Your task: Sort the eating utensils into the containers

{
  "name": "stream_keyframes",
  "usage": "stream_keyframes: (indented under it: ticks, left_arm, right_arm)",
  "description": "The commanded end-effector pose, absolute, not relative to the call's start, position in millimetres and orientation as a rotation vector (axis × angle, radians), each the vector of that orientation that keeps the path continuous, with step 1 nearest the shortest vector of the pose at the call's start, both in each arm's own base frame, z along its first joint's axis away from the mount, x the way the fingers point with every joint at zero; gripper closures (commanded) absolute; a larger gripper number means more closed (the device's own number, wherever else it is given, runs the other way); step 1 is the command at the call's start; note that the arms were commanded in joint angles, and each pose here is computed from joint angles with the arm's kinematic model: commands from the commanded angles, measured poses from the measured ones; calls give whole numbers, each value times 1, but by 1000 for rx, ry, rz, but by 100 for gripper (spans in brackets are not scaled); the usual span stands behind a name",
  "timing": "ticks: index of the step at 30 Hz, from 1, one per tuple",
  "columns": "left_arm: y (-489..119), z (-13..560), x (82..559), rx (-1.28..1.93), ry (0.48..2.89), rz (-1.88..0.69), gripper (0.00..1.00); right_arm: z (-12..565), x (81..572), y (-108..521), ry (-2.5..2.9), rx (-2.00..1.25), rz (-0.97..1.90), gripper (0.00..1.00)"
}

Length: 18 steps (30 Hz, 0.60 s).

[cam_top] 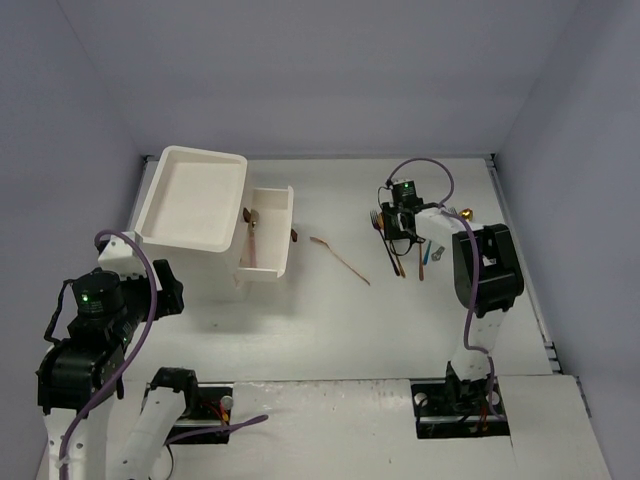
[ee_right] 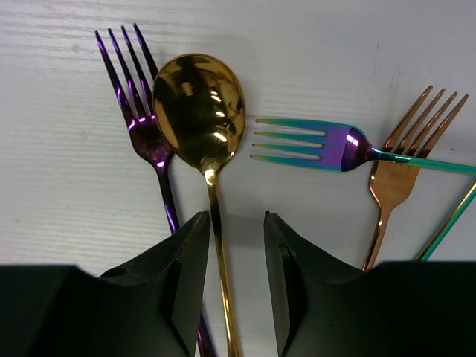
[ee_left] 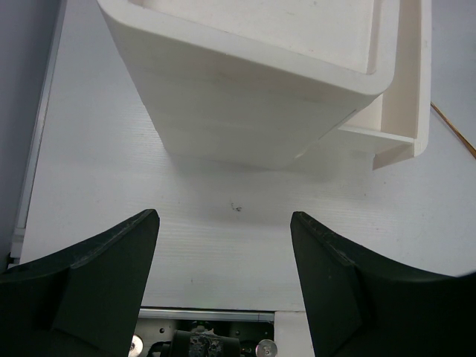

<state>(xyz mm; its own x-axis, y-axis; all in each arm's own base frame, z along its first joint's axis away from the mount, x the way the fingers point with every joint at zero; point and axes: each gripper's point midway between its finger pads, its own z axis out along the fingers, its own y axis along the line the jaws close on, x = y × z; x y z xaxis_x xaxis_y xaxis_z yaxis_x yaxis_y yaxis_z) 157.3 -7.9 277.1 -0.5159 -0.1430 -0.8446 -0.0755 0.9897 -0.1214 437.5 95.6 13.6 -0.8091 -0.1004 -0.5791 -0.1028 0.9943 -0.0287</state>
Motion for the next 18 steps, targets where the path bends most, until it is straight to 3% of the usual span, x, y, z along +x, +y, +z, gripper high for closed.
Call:
stream_keyframes:
  ticks: [1,9,18]
  left_arm:
    - [-9,291,167,-161,2080,-96,31]
    - [-10,291,167,-157,2082,-97,31]
    - [-10,289,168,-158,2089,-97,31]
  right_arm:
    - [15,449,96,2503,-147,11,70]
    - [16,447,85,2504,-127,-34,99]
    - [138,448,104,2270,-92,96,100]
